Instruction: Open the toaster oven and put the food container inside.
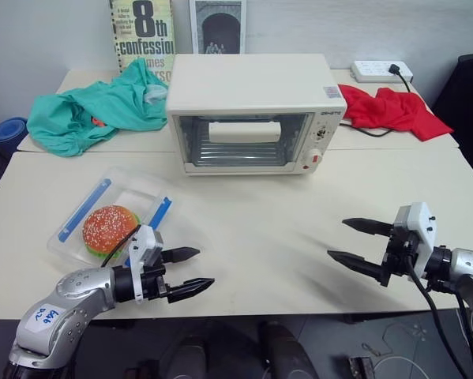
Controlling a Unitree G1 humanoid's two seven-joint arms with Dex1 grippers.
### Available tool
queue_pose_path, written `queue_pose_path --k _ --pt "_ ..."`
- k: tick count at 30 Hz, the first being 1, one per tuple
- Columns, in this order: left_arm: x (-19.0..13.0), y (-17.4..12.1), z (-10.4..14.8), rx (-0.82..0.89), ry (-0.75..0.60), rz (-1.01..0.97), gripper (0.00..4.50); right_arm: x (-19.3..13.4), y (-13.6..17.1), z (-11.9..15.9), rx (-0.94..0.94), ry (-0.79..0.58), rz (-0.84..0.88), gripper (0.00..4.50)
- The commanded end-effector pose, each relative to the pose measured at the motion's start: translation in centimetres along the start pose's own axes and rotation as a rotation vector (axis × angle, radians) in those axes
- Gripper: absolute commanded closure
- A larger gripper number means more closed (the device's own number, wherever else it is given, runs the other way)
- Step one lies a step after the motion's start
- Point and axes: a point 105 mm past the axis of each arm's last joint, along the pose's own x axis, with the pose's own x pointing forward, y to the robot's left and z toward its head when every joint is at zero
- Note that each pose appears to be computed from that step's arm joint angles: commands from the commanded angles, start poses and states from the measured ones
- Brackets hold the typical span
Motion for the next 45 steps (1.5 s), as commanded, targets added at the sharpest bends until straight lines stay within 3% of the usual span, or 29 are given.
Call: queue_pose_path --k 1,18,22,27,35,39,45 --pt "0.1 -0.7 0.7 0.030 -0.018 -0.008 0.00 0.2 -0.1 0.5 -0.020 -0.023 -0.002 0.03" --pt "-0.3 -1.3 1.8 0.007 -0.044 -0.020 0.00 1.2 -0.5 1.6 0.030 -0.062 0.010 0.03" --pt "-1.8 -3.4 5.4 -0.032 -0.181 -0.153 0.00 2.0 -0.7 3.6 0.059 -0.125 0.038 0.03" --pt "-3.4 -4.4 9.2 0.027 -0.256 -0.198 0.00 3.9 -1.7 6.6 0.054 -0.206 0.067 0.03" --pt "-7.6 -2.6 14.6 0.242 -0.209 -0.073 0.00 10.6 -4.1 10.6 0.016 -0.269 0.065 0.03" --pt "-8.4 -1.0 15.5 0.301 -0.174 0.000 0.00 13.2 -4.5 11.5 0.000 -0.273 0.085 0.03" --pt "-8.8 -0.4 15.8 0.326 -0.173 0.047 0.00 14.3 -4.8 12.9 -0.022 -0.312 0.120 0.03"
